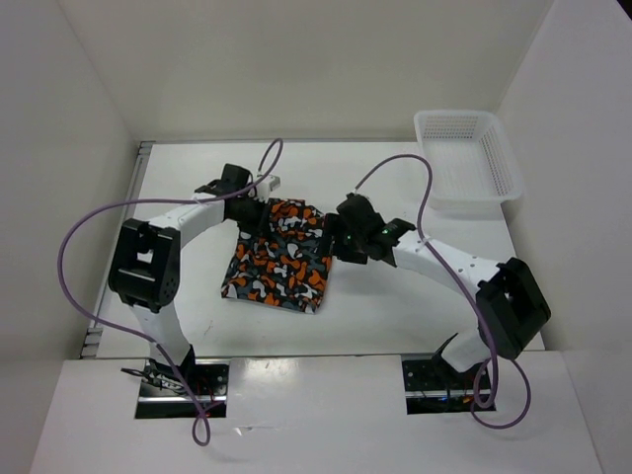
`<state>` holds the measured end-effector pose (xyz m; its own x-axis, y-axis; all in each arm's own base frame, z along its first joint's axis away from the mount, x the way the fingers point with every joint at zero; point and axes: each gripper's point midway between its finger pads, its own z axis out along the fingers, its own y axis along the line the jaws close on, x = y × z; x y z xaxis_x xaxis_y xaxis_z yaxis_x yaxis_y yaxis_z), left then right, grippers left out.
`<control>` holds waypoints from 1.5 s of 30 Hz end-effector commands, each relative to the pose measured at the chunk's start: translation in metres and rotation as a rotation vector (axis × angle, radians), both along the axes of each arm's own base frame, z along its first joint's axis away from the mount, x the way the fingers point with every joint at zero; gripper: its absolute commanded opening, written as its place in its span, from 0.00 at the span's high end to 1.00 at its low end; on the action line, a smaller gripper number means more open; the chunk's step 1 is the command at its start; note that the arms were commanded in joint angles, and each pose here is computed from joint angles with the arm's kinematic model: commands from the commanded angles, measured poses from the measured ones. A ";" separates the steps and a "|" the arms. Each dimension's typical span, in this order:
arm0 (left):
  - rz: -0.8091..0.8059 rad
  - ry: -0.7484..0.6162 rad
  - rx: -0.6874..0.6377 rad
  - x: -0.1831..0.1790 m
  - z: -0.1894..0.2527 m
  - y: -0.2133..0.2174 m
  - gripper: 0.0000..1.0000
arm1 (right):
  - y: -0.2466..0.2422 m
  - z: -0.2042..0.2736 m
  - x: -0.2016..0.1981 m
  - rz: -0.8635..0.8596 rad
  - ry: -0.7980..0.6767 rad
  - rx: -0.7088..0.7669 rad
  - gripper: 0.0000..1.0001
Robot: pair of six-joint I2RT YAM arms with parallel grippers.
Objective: Fold and stack the shorts
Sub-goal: Fold the shorts
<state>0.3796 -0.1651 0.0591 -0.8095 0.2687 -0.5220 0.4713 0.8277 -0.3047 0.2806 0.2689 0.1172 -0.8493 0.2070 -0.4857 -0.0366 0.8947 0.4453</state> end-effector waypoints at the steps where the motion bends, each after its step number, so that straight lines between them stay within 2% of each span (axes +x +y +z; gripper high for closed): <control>1: -0.021 -0.065 -0.070 0.005 0.034 -0.002 0.91 | 0.001 -0.001 0.005 -0.007 0.012 0.082 0.20; 4: 0.000 -0.057 -0.084 -0.001 0.046 0.009 0.99 | 0.002 -0.013 0.008 -0.006 0.048 0.110 0.14; 13: 0.051 -0.016 -0.084 -0.009 0.059 0.030 1.00 | 0.027 -0.044 0.016 0.059 0.116 0.164 0.14; 22: 0.124 0.049 -0.076 -0.015 0.030 0.058 1.00 | 0.043 -0.062 0.026 0.073 0.130 0.178 0.20; 25: 0.131 0.087 -0.095 -0.018 0.018 0.061 1.00 | 0.050 -0.063 0.031 0.072 0.123 0.210 0.29; 27: 0.136 0.056 -0.088 -0.018 0.020 0.062 1.00 | 0.056 -0.064 0.031 0.077 0.119 0.224 0.38; 29: 0.138 0.013 -0.085 -0.012 0.029 0.064 1.00 | 0.067 -0.069 0.025 0.104 0.125 0.221 0.42; 33: 0.149 -0.023 -0.068 -0.009 0.041 0.067 1.00 | 0.077 -0.065 0.037 0.103 0.095 0.250 0.42; 39: 0.143 0.001 -0.077 -0.012 0.040 0.065 1.00 | 0.092 -0.063 0.041 0.145 0.068 0.287 0.41; 40: 0.143 -0.010 -0.078 -0.010 0.041 0.065 1.00 | 0.094 -0.061 0.041 0.153 0.065 0.297 0.43; 41: 0.143 -0.010 -0.078 -0.010 0.041 0.065 1.00 | 0.095 -0.059 0.042 0.154 0.056 0.303 0.57; 43: 0.143 -0.010 -0.078 -0.010 0.041 0.065 1.00 | 0.094 -0.060 0.044 0.147 0.051 0.298 0.76; 44: 0.143 -0.010 -0.078 -0.010 0.041 0.065 1.00 | 0.092 -0.060 0.047 0.124 0.045 0.291 0.88; 45: 0.143 -0.010 -0.078 -0.010 0.041 0.065 1.00 | 0.090 -0.057 0.049 0.114 0.036 0.285 0.94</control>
